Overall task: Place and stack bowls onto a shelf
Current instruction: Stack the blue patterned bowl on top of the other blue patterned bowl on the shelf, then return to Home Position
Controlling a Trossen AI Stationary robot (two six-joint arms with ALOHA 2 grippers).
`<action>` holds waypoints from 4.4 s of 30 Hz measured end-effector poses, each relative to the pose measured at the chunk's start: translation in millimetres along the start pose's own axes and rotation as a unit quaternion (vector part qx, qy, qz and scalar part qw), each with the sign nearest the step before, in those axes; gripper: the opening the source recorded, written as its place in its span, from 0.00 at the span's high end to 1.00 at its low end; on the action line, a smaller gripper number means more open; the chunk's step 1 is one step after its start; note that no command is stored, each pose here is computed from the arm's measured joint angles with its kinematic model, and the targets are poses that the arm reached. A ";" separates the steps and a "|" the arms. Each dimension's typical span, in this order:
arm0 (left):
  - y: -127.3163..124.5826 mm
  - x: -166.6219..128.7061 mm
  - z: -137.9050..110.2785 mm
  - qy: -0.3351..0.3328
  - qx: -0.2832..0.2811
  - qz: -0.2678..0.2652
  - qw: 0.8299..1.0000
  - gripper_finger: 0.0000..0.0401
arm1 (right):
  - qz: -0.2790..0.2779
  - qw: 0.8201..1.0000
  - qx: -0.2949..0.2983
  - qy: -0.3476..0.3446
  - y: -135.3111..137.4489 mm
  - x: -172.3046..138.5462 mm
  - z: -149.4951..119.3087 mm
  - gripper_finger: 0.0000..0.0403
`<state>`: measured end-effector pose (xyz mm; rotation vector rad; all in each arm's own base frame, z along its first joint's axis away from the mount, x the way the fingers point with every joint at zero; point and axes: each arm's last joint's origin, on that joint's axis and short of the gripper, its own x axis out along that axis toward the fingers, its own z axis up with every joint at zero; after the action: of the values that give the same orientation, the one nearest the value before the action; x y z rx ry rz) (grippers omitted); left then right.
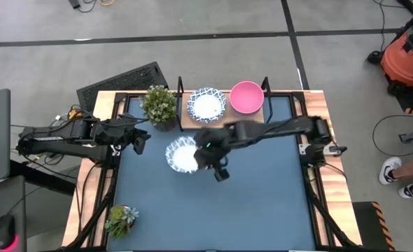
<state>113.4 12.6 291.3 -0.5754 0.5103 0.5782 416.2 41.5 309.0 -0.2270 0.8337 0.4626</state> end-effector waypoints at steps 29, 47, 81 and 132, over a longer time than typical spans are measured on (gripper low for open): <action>1.2 0.0 1.3 -0.021 -0.023 0.022 0.999 0.72 | -0.206 0.960 0.155 0.106 -153.5 -44.9 -93.2 0.96; 2.1 -0.1 1.6 -0.029 -0.018 0.034 0.999 0.72 | -0.197 0.956 0.181 0.117 -170.1 -32.7 -110.2 0.66; -2.1 0.4 -1.9 0.033 -0.039 -0.032 0.998 0.72 | -0.295 0.917 0.194 -0.185 41.9 -310.5 -90.9 0.44; 37.4 48.7 -95.1 -0.251 0.034 -0.319 0.913 0.72 | -0.123 0.817 0.262 -0.498 107.6 -105.6 -316.5 0.44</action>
<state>98.5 -3.7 180.3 -0.4672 -0.1557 0.0651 94.9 -13.5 179.6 0.4107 -0.1354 0.0443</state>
